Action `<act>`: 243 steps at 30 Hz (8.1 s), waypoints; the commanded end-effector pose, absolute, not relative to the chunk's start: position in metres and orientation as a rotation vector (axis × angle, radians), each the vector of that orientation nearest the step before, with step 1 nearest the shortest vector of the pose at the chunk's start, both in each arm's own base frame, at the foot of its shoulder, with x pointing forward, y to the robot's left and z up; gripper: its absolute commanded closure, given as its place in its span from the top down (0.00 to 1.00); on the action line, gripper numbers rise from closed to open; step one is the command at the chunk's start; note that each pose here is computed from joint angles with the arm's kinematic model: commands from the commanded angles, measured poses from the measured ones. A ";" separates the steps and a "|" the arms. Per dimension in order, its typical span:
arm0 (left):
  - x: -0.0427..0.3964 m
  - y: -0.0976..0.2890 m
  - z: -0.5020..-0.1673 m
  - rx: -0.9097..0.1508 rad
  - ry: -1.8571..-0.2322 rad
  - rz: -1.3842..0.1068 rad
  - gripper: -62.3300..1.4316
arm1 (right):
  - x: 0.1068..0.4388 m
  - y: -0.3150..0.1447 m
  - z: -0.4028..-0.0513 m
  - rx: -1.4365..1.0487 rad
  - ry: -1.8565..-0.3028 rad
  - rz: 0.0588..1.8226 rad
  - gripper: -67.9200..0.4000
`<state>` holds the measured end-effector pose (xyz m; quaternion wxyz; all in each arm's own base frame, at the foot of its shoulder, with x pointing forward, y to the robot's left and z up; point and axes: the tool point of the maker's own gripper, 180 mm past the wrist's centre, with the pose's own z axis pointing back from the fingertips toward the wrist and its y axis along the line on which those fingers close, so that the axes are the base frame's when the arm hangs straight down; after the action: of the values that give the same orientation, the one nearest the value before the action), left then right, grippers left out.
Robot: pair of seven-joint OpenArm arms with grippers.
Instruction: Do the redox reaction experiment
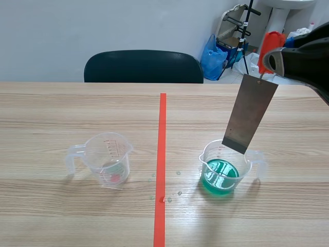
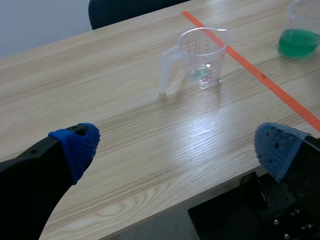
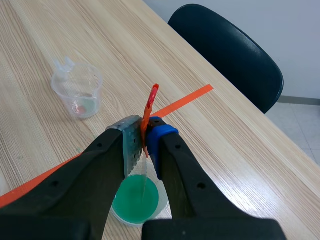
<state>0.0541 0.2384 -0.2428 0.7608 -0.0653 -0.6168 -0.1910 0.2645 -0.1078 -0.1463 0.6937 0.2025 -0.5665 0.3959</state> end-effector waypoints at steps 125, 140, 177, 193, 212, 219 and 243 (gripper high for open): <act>0.057 0.237 -0.236 -0.144 -1.377 -0.409 1.00 | 0.286 -0.105 -0.245 0.454 -1.247 0.871 0.01; 0.057 0.237 -0.236 -0.144 -1.377 -0.410 1.00 | 0.286 -0.105 -0.245 0.453 -1.247 0.871 0.01; 0.057 0.237 -0.236 -0.144 -1.377 -0.410 1.00 | 0.287 -0.105 -0.245 0.453 -1.248 0.870 0.01; 0.057 0.237 -0.236 -0.144 -1.377 -0.410 1.00 | 0.286 -0.105 -0.245 0.454 -1.247 0.870 0.01; 0.057 0.237 -0.236 -0.144 -1.377 -0.409 1.00 | 0.286 -0.105 -0.245 0.454 -1.247 0.870 0.01; 0.057 0.237 -0.236 -0.144 -1.377 -0.409 1.00 | 0.286 -0.105 -0.245 0.454 -1.247 0.870 0.01; 0.057 0.238 -0.235 -0.142 -1.380 -0.404 1.00 | 0.286 -0.105 -0.245 0.454 -1.247 0.870 0.01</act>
<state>0.0542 0.2385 -0.2426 0.7606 -0.0653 -0.6172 -0.1907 0.2819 -0.1050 -0.2551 0.7119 0.2045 -0.5480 0.3887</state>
